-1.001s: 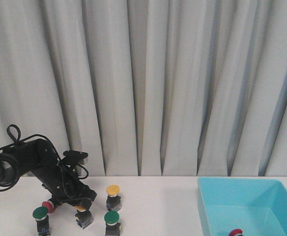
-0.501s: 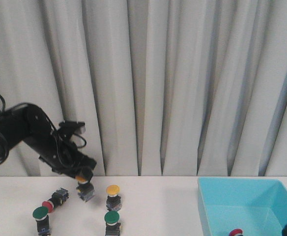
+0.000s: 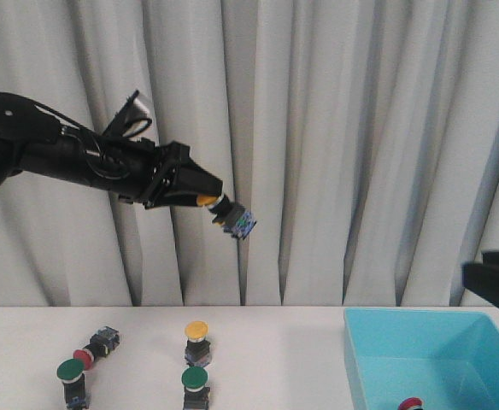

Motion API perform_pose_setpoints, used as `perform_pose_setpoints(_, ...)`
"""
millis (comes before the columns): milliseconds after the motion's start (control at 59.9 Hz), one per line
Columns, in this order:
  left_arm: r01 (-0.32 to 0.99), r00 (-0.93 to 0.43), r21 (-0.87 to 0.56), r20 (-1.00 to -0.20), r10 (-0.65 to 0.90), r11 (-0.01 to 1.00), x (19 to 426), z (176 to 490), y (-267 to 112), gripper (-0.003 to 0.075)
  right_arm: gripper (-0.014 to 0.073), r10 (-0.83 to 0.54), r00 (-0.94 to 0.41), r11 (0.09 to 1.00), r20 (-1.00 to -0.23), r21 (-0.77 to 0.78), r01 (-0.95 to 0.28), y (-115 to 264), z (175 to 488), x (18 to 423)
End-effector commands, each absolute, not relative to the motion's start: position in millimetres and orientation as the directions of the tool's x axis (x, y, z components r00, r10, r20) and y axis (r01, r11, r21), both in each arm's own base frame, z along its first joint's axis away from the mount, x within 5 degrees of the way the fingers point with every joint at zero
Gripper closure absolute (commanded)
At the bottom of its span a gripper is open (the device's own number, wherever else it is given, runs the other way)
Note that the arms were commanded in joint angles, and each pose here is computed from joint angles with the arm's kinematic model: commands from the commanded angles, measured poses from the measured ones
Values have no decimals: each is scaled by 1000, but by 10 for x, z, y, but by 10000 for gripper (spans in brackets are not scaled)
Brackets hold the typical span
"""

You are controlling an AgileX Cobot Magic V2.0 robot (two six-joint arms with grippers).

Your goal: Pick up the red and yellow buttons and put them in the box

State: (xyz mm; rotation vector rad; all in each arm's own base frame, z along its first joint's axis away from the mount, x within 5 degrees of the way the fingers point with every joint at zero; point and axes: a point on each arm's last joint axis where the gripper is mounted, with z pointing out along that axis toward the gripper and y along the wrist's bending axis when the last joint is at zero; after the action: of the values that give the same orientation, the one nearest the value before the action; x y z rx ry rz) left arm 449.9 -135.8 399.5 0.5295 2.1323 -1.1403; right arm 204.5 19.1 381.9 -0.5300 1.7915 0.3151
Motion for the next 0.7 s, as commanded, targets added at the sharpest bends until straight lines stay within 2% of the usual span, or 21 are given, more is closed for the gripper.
perform_pose_setpoints(0, 691, -631, -577, -775, -25, 436, 4190, 4548, -1395, 727, 186, -131, -106, 844, -986, -55, -533, 202, 4086, 2202)
perform_pose_setpoints(100, 694, -633, -584, -774, -32, 422, 4159, 4587, -1420, 727, 71, -137, -47, 808, -989, -84, -583, 226, 4216, 2316)
perform_pose_setpoints(167, 697, -634, -586, -773, -26, 414, 4137, 4595, -1463, 727, 37, -141, -17, 784, -990, -101, -613, 293, 4304, 2374)
perform_pose_setpoints(250, 702, -636, -588, -771, -19, 402, 4114, 4597, -1524, 727, 34, -167, 36, 743, -985, -149, -652, 467, 4398, 2446)
perform_pose_setpoints(417, 718, -636, -588, -772, 7, 373, 4047, 4598, -1691, 727, 34, -273, 152, 705, -950, -305, -640, 881, 4529, 2598)
perform_pose_setpoints(684, 746, -623, -579, -782, 36, 330, 3897, 4673, -1885, 727, 34, -397, 132, 671, -908, -385, -634, 1300, 4284, 2819)
